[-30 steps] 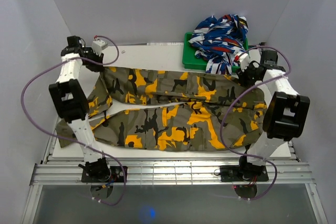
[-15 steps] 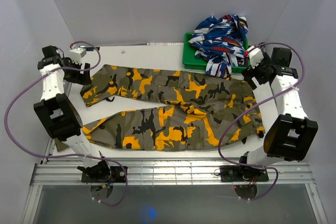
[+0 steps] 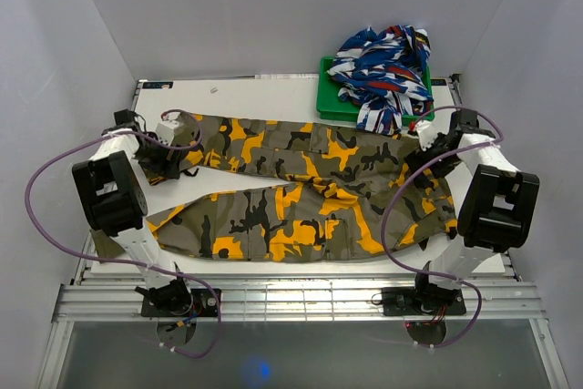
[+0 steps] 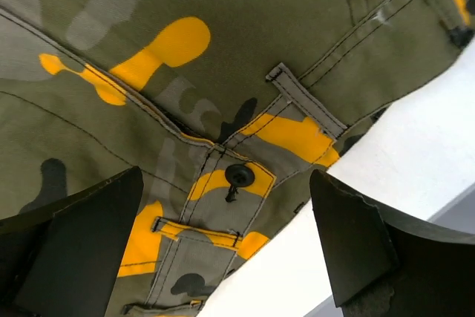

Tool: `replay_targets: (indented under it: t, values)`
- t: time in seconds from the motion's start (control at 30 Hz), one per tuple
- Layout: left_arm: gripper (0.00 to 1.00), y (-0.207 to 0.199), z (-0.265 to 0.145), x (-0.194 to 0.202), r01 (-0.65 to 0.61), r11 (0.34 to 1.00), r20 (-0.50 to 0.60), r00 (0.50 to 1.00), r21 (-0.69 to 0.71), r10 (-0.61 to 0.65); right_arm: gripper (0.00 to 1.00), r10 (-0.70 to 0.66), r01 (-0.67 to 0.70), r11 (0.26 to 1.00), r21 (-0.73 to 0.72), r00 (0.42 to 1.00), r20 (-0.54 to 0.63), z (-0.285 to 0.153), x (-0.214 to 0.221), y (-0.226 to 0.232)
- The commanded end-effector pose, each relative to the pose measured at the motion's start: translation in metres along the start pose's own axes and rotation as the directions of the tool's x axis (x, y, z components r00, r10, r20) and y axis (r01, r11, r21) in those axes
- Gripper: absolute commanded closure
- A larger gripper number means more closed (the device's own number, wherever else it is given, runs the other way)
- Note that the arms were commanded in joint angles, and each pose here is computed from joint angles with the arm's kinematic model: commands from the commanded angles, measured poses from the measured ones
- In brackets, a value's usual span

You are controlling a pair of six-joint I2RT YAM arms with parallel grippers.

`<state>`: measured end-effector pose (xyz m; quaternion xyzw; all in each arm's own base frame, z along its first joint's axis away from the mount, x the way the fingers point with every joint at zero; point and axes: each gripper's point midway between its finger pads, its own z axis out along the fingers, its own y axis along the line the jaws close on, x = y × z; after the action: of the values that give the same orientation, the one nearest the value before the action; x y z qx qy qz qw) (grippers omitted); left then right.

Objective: Fold and stack the trousers
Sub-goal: Flatten the trousers out

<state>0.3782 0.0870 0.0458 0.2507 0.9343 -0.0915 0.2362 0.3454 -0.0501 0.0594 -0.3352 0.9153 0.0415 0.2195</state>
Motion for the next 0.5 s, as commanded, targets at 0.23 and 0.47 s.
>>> replay_targets:
  t: [0.23,0.47]
  values:
    - [0.48,0.014,0.034,0.015,-0.179,0.977,-0.092,0.981,-0.112,0.170,0.04,0.084,-0.078,0.996,0.045,0.985,-0.148,0.023,0.063,-0.022]
    - [1.00,-0.017,0.005,-0.016,-0.096,0.995,-0.003,0.995,0.015,0.096,0.06,0.141,-0.119,0.985,0.125,0.972,-0.189,0.006,0.107,-0.068]
